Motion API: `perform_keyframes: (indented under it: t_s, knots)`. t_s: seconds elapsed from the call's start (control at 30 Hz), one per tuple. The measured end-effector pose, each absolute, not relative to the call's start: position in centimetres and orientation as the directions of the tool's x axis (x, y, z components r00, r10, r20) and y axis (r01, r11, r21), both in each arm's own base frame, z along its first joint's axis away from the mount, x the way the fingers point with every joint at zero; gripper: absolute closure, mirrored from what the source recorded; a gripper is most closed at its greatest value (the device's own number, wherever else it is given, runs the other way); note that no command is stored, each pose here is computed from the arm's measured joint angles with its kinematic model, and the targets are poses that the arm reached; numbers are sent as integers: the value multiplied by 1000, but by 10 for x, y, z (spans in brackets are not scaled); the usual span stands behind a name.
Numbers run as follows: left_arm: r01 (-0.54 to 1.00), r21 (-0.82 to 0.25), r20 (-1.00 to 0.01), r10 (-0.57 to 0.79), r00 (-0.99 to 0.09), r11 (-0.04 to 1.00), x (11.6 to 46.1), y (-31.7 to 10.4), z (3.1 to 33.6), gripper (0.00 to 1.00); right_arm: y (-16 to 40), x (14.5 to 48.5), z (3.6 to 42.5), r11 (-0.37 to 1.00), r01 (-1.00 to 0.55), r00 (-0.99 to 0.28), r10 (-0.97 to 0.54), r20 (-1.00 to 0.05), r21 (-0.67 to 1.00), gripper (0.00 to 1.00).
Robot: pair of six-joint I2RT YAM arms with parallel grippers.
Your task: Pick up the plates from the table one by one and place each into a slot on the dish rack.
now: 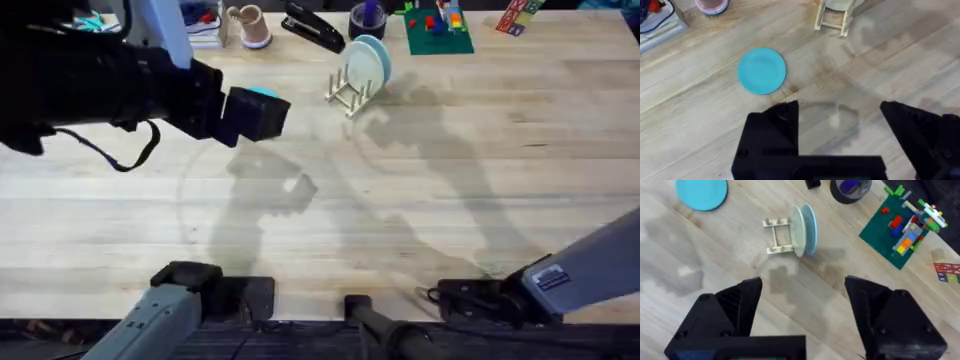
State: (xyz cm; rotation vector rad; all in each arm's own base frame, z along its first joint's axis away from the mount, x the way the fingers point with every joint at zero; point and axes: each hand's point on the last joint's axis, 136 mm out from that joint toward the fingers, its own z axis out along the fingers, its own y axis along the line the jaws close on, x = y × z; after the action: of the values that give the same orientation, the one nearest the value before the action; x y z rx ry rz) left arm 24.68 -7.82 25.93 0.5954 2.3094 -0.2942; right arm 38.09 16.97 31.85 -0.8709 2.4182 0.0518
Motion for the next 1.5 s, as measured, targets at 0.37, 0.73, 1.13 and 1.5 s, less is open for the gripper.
perform_keyframes:
  t_s: [0.37, 0.73, 1.13, 1.5]
  knots:
    - [496, -38, -700, 331, -633, 867, 247, -78, 259, 7, 151, 339, 301, 797, -587, -638, -563, -525, -141, 8]
    - [491, -46, -697, 324, -639, 870, 246, -78, 259, 8, 133, 298, 257, 865, -498, -745, -462, -482, -60, 7]
    - [420, -97, -685, 246, -686, 902, 246, -71, 257, 9, 134, 300, 254, 887, -461, -773, -419, -477, -32, 7]
    - [280, -251, -652, 51, -756, 927, 264, -42, 249, 534, 134, 299, 254, 890, -455, -776, -411, -478, -28, 7]
